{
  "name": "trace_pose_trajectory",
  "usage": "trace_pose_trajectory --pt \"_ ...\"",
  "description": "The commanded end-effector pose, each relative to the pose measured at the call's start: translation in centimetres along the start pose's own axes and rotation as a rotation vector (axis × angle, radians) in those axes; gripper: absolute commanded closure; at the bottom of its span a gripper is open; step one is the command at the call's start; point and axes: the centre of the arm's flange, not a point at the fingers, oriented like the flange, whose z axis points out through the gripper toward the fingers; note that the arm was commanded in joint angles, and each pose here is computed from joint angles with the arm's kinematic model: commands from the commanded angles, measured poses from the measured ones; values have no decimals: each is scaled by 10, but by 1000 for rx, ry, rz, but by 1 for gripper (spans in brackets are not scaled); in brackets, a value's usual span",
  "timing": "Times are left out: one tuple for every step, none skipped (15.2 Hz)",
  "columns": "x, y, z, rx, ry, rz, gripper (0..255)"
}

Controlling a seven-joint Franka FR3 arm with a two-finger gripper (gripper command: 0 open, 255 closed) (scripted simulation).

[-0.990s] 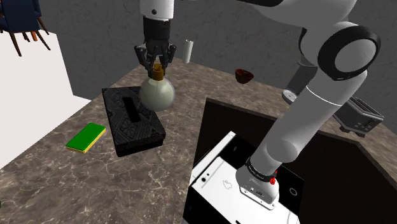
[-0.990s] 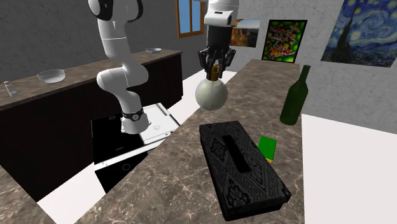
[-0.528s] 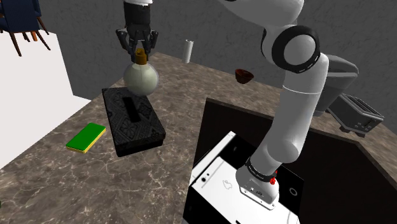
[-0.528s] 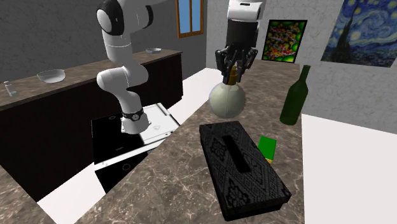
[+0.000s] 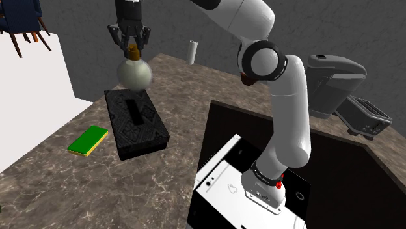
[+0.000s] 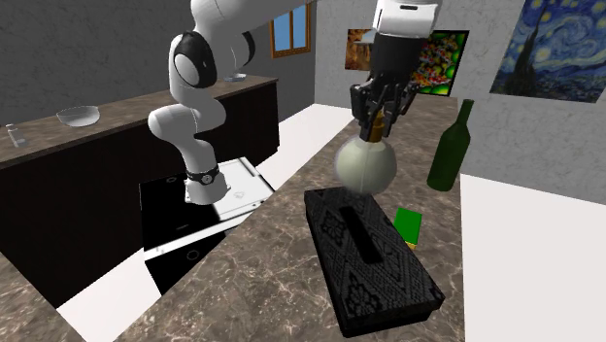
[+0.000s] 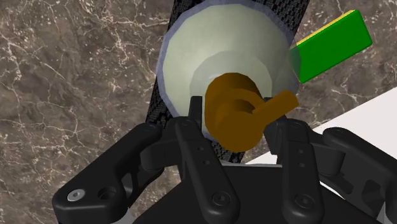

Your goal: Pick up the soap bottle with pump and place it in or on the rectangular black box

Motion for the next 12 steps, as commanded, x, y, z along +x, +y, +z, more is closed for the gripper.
trace_pose_trajectory --pt "1 0 10 1 1 0 255" --pt "2 -1 15 1 1 0 255" --pt "2 -1 20 1 1 0 255" --pt "2 -1 26 1 1 0 255" --pt "3 -1 31 1 1 0 255" --pt "3 -1 36 1 1 0 255" --pt "4 -1 41 1 1 0 255" --pt "4 -2 47 1 1 0 255" --pt "5 -2 52 1 1 0 255" --pt "5 -2 57 1 1 0 255" --pt "6 -2 62 1 1 0 255" --pt "6 -2 68 1 1 0 255"
